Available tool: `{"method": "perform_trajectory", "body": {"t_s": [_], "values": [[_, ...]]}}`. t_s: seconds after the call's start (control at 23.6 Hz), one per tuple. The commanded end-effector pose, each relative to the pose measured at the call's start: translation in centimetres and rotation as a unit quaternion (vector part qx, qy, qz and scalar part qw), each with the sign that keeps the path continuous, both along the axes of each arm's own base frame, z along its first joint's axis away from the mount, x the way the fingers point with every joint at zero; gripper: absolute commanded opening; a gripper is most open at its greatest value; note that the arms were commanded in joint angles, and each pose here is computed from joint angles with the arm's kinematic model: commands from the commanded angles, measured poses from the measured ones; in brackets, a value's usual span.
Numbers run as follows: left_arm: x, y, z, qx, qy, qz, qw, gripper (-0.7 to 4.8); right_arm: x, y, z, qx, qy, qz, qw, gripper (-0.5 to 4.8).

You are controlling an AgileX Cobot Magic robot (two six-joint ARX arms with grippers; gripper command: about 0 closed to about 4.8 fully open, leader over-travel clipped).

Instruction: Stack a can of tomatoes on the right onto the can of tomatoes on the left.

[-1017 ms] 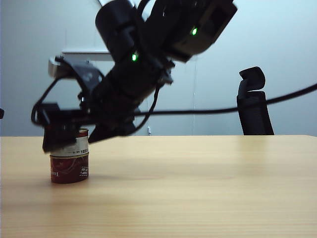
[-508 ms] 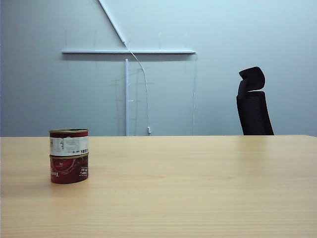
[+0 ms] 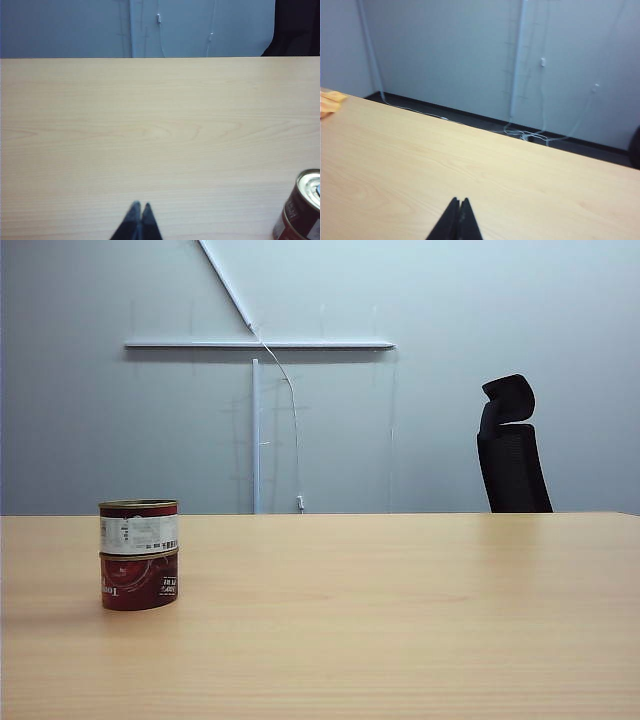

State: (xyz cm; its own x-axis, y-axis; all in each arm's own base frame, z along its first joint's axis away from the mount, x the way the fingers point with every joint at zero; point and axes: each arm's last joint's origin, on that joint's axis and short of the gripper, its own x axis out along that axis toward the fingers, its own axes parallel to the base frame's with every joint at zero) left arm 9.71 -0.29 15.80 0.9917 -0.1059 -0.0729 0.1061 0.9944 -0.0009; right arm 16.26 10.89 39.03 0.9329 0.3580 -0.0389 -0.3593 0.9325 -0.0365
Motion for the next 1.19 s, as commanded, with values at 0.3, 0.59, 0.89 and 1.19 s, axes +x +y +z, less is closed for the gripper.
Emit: {"method": "perform_trajectory", "body": {"t_s": [0.3, 0.59, 0.89, 1.19], "values": [[0.0, 0.0, 0.1, 0.0, -0.002, -0.002, 1.0, -0.04, -0.1, -0.7, -1.5, -0.046, 0.066, -0.015, 0.997, -0.08], [0.0, 0.0, 0.1, 0.0, -0.002, -0.002, 1.0, -0.04, -0.2, -0.7, -1.6, -0.05, 0.072, -0.016, 0.996, -0.08], [0.0, 0.0, 0.1, 0.0, -0.001, -0.002, 1.0, -0.04, -0.1, -3.3, -2.8, -0.115, 0.044, -0.092, 0.988, -0.08], [0.0, 0.0, 0.1, 0.0, -0.002, -0.003, 1.0, -0.04, -2.8, -8.0, -14.3, 0.023, -0.013, -0.122, 0.992, -0.08]]}}
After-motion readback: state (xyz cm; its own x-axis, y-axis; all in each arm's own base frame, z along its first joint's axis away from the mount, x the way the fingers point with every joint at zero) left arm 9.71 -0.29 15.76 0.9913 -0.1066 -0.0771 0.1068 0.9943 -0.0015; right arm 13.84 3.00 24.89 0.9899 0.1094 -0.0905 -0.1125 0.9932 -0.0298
